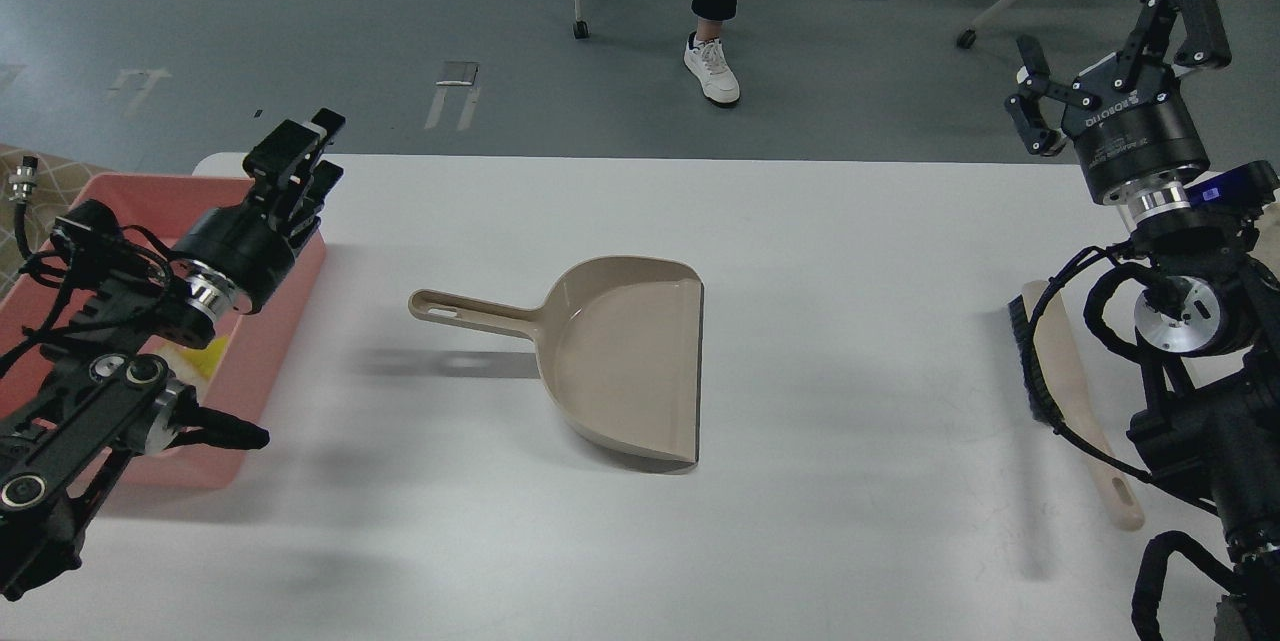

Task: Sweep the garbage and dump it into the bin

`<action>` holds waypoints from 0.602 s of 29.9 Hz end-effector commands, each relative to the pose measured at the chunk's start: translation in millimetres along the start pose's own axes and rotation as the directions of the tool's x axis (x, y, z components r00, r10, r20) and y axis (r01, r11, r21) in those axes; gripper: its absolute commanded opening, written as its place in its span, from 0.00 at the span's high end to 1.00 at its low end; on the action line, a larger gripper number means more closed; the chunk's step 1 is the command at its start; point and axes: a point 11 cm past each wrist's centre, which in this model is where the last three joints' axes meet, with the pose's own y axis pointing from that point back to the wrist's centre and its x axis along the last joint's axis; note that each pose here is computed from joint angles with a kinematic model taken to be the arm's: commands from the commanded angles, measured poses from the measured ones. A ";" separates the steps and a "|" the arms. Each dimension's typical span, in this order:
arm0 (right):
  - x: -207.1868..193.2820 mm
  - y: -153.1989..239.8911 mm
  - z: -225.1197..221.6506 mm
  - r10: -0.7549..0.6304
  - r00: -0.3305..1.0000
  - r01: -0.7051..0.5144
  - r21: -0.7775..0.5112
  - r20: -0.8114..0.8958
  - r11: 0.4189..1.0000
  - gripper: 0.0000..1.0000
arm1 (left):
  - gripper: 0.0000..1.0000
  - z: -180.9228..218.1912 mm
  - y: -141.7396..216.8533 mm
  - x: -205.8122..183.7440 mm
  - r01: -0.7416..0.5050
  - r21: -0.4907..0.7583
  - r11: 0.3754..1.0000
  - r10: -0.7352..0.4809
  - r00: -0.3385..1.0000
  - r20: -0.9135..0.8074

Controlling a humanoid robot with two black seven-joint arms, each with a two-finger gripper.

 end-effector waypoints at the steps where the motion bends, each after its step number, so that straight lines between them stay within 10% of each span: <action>1: -9.3 -15.8 -11.3 -0.001 1.000 0.001 0.031 0.000 1.000 0.00 | 0.24 16.0 -23.0 24.9 -0.061 -0.040 0.997 0.061 0.998 -0.006; 18: -87.7 -97.4 -18.4 -0.074 0.997 0.073 0.022 0.014 0.997 0.00 | 0.16 47.8 -117.7 6.7 -0.184 -0.075 0.980 0.168 0.969 -0.182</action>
